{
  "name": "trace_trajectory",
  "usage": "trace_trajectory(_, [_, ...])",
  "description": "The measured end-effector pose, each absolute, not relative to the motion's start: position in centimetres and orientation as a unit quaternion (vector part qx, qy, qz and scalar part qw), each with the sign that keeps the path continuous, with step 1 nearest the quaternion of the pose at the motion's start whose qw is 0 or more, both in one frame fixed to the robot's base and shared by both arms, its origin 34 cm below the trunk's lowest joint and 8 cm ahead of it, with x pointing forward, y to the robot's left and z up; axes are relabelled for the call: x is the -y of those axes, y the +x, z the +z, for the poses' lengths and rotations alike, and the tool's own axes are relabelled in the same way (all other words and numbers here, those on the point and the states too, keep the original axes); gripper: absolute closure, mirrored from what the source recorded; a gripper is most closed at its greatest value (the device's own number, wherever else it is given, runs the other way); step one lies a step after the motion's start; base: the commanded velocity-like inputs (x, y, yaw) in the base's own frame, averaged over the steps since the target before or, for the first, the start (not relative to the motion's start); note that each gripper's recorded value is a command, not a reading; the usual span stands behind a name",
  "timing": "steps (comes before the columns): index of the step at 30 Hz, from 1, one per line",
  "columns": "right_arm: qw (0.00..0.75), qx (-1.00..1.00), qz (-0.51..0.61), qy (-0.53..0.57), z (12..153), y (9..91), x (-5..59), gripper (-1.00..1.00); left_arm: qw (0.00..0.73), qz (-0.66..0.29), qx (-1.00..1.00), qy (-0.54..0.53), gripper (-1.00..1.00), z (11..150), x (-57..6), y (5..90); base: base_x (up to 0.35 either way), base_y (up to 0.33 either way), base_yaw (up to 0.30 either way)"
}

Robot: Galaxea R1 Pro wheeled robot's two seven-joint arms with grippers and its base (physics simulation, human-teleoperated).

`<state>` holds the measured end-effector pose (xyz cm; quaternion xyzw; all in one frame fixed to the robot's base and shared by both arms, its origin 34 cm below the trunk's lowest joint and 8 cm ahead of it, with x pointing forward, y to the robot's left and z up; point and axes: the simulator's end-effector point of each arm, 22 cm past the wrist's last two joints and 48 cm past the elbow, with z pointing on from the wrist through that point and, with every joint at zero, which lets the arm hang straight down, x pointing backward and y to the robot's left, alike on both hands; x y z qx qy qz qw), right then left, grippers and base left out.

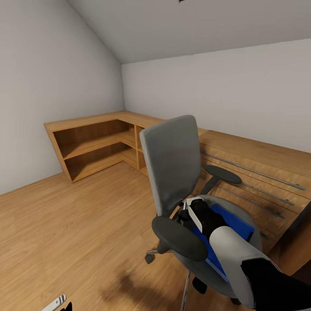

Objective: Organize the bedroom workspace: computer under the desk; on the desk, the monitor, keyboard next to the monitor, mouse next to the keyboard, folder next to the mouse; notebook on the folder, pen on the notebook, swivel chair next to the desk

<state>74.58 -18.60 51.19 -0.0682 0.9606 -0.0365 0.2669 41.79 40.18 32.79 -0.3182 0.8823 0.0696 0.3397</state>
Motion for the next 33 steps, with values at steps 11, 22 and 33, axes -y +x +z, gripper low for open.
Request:
trace_trajectory(11, [0.258,-0.963,-0.037,-0.068,51.2,74.2,18.7,1.0,0.34,0.07,-0.882,-0.318,-1.0,33.4,-40.2,41.9,0.0,0.0,0.0])
trace_trajectory(22, [0.252,-0.965,-0.035,-0.067,51.2,74.0,18.7,1.0,0.34,0.07,-0.882,-0.318,-1.0,33.9,-40.2,42.0,0.0,0.0,0.0])
trace_trajectory(33, [0.246,-0.966,-0.033,-0.067,51.2,73.7,18.6,1.0,0.34,0.07,-0.882,-0.319,-1.0,34.3,-40.3,42.1,0.0,0.0,0.0])
